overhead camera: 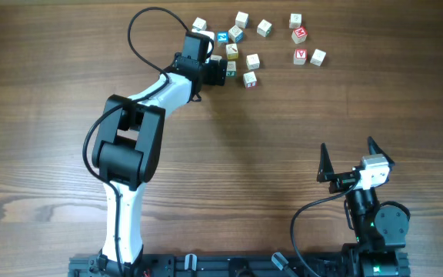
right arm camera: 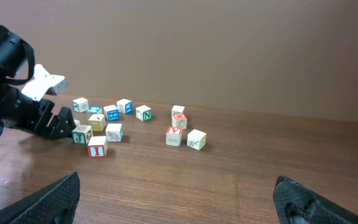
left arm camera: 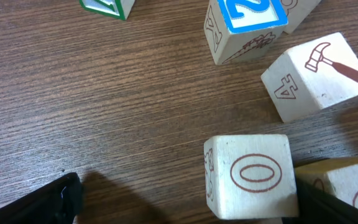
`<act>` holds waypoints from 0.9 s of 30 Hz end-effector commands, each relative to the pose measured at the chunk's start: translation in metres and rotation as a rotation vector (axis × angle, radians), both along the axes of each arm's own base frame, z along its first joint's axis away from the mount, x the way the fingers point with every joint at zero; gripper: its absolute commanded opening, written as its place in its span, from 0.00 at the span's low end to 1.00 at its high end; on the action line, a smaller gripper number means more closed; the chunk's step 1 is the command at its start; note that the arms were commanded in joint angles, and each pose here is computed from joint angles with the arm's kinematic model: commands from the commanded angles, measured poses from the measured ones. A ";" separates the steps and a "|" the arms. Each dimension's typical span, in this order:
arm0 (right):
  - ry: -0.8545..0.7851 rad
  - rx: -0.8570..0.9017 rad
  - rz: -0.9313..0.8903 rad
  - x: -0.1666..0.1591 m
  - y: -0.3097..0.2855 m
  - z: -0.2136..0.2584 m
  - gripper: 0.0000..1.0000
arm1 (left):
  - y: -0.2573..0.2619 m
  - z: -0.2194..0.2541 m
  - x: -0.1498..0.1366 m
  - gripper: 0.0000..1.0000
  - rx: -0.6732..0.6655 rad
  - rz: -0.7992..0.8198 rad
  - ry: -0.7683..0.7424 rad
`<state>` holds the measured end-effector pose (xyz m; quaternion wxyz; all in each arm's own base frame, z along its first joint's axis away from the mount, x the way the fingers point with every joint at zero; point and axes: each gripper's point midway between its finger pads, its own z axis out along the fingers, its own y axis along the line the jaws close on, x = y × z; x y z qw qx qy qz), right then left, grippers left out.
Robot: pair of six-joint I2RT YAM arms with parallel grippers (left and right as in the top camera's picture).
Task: Form a tower
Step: 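Lower the left gripper and grasp the white block marked 0, then carry the held block toward the table center with the left gripper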
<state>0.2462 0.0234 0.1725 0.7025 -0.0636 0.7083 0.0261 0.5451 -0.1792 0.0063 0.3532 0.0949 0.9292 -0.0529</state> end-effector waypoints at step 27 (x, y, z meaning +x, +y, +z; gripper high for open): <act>-0.010 0.008 0.005 -0.001 0.001 0.002 1.00 | 0.100 0.266 -0.190 0.39 -0.081 0.274 0.040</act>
